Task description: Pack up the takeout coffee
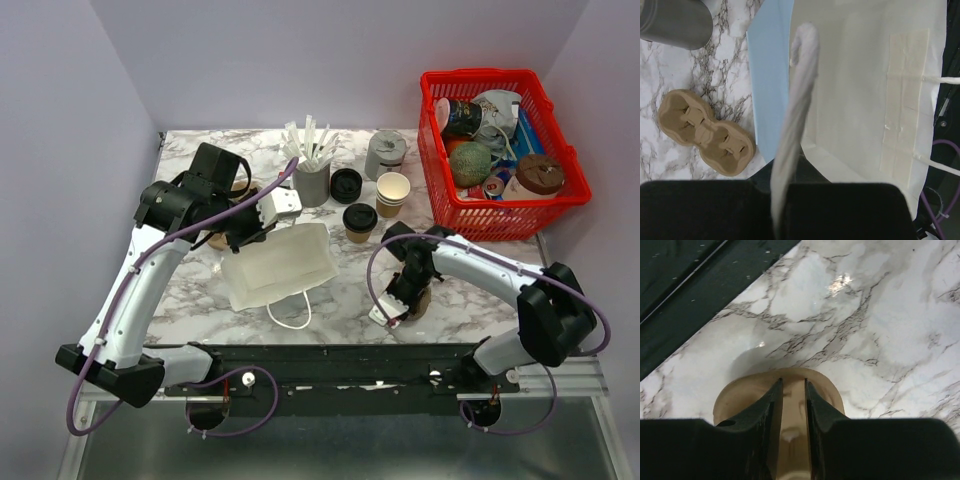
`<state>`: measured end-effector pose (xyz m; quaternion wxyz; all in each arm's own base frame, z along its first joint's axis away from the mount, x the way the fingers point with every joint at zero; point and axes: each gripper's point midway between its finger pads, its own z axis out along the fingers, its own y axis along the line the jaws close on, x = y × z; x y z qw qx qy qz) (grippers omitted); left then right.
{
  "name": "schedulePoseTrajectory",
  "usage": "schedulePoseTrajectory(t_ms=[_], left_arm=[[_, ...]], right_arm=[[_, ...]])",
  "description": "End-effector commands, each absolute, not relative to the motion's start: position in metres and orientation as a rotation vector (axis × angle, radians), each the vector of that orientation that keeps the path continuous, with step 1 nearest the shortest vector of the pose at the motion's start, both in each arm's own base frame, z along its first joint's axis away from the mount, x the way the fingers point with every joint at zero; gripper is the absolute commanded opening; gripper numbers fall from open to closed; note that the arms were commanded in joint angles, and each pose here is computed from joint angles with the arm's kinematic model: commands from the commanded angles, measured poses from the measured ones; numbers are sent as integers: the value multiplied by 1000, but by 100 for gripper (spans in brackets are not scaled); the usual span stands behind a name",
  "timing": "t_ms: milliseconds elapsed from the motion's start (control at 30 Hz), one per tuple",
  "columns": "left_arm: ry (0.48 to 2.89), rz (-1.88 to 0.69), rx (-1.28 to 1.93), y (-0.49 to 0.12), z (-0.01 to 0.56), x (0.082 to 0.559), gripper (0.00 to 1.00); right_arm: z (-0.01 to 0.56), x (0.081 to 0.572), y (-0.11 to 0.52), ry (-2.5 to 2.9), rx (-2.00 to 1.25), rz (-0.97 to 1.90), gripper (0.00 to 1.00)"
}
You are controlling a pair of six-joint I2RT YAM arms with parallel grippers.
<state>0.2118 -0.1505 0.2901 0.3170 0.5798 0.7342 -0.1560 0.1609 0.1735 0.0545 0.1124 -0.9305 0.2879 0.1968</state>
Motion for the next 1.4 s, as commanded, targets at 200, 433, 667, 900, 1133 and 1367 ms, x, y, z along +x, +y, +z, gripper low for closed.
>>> schedulePoseTrajectory(t_ms=[200,433,667,900,1133,1367], left_arm=[[1985,-407,1534,-141,285,196,0],[1980,-413,1532,-143,285,198,0],[1980,-406,1530,-142,284,197,0],[1994,-422,1547,-141,278,194,0],[2011,-436,1550,-142,273,194,0],[2020,-442,1548,-143,273,194,0]], right_arm=[[76,210,257,991,-2446,541,32],[117,244,281,1121,-2320,493,32],[121,216,210,1314,-2292,483,54],[102,198,117,1497,-2319,435,62],[67,177,81,1475,-2485,397,63],[64,185,79,1535,-2458,396,62]])
